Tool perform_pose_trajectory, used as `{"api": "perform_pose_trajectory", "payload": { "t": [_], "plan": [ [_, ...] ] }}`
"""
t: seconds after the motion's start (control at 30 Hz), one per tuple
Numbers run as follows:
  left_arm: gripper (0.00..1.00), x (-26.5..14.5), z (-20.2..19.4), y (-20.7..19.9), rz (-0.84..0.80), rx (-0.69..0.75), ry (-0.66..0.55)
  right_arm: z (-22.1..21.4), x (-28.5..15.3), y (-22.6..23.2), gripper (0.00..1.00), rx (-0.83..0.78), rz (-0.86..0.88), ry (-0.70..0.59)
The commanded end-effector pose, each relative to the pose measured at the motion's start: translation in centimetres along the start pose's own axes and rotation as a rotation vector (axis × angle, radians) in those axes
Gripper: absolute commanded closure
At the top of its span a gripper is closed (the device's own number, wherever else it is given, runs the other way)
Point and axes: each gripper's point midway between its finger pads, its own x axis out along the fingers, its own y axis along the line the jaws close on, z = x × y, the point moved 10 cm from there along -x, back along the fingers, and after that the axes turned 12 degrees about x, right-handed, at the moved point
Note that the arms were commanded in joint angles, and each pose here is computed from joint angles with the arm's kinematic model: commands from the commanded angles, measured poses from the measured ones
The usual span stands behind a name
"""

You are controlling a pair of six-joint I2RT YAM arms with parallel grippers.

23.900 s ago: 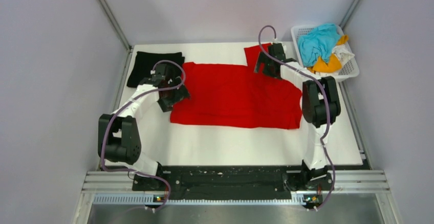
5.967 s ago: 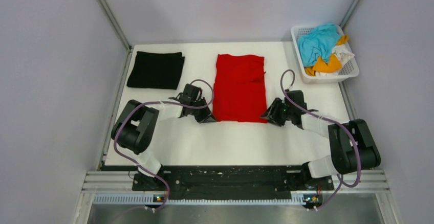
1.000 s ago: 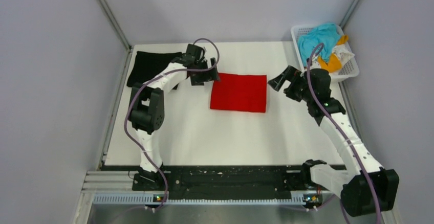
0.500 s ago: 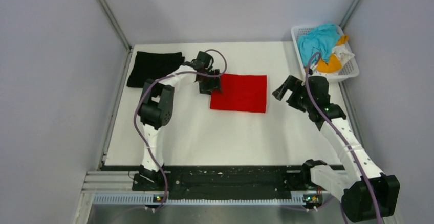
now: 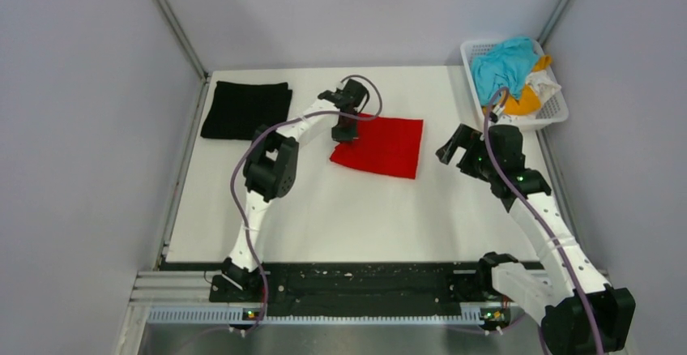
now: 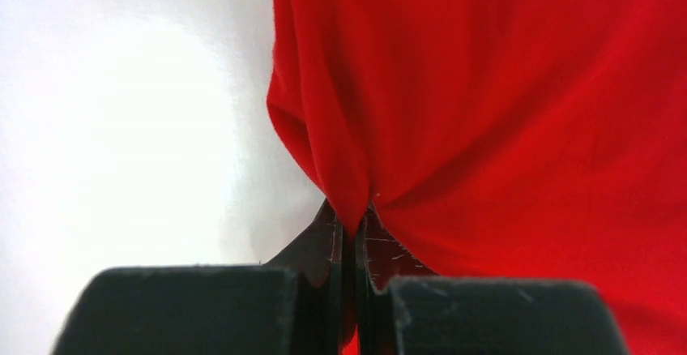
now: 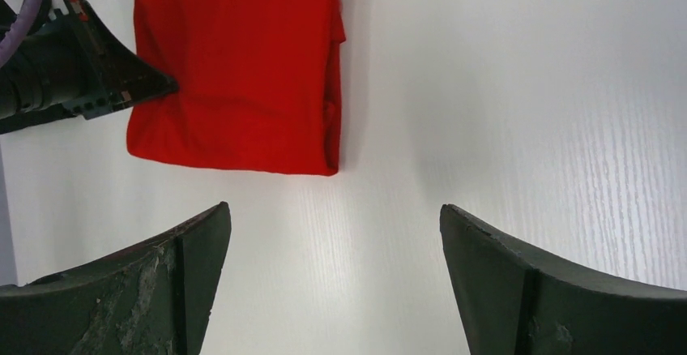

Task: Fold and stack the t-shirts
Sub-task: Put the neatly folded tshirt into the corner of the board with the left arm

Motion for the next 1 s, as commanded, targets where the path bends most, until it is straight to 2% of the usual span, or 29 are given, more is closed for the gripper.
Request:
{"api": "perform_pose_trajectory", "payload": {
  "t": [0.0,0.2,0.43,0.7,0.97],
  "plan": [
    [1.00,-0.9,0.4,3.9,0.351,0.101,-0.026,0.4,-0.5,-0.4,0.01,-0.040,-0.019,-0.052],
    [1.00,-6.1,3.7,7.5,0.559,0.199,-0.238,0.5,0.0,-0.6,0.01,-0.058,-0.032,-0.055],
    [1.00,-9.8,5.4,13.4,0.681,0.231,-0.315,0.7,0.6,-0.4,0.01,-0.062,-0.023,-0.057],
    [1.00,-13.2,6.8,19.4,0.677,0.286,-0.410,1.1,1.0,-0.4,0.01,-0.070,-0.037,-0.067],
    [1.00,-17.0,8.7,22.6,0.712,0.284,-0.499,1.6,1.4,-0.1,0.01,-0.079,-0.041,-0.068]
  ]
}}
